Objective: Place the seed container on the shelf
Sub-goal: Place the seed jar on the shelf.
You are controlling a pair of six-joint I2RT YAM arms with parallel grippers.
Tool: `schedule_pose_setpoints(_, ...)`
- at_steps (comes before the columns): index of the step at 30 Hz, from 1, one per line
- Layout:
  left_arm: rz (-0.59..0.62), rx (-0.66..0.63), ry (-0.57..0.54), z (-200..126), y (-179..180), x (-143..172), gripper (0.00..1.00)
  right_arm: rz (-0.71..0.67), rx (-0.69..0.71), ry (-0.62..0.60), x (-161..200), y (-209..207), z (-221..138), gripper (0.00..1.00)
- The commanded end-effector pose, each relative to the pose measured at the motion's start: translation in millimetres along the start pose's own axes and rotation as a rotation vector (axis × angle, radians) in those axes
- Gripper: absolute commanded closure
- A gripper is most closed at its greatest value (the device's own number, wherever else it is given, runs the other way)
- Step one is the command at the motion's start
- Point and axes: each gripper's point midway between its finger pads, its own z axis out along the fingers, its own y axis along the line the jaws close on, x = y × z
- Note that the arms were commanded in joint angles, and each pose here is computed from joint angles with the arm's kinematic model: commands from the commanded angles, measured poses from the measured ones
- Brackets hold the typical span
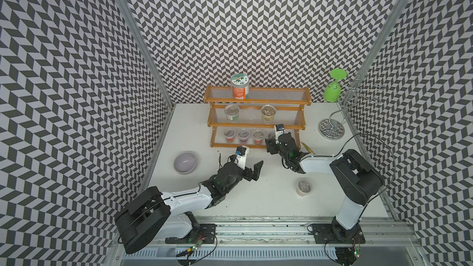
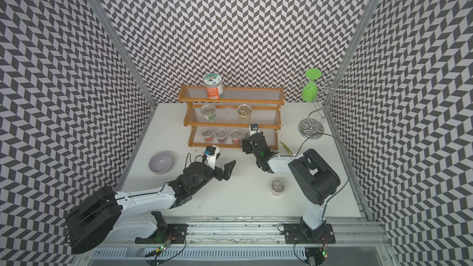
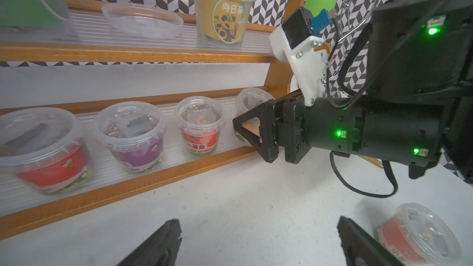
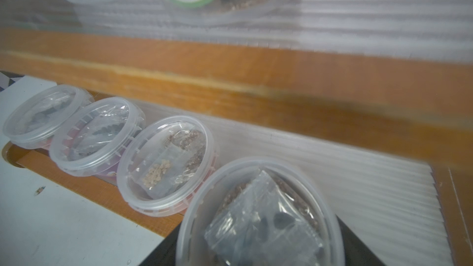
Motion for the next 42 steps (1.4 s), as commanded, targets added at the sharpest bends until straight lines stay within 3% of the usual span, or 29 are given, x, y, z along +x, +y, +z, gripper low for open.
schedule_pose_setpoints(1,-0.023,-0.06,0.01,-5,13,5,0.0,0.017,0.008,-0.056,-16,1,5,0.24)
schedule_pose_setpoints(26,-0.057,-0.066,0.017,-12,15,3,0.01,0.062,0.069,-0.018,-4,-11,27,0.23)
schedule_pose_setpoints(42,-0.057,-0.055,0.028,-11,13,4,0.0,0.058,0.052,-0.011,-18,-9,10,0.15)
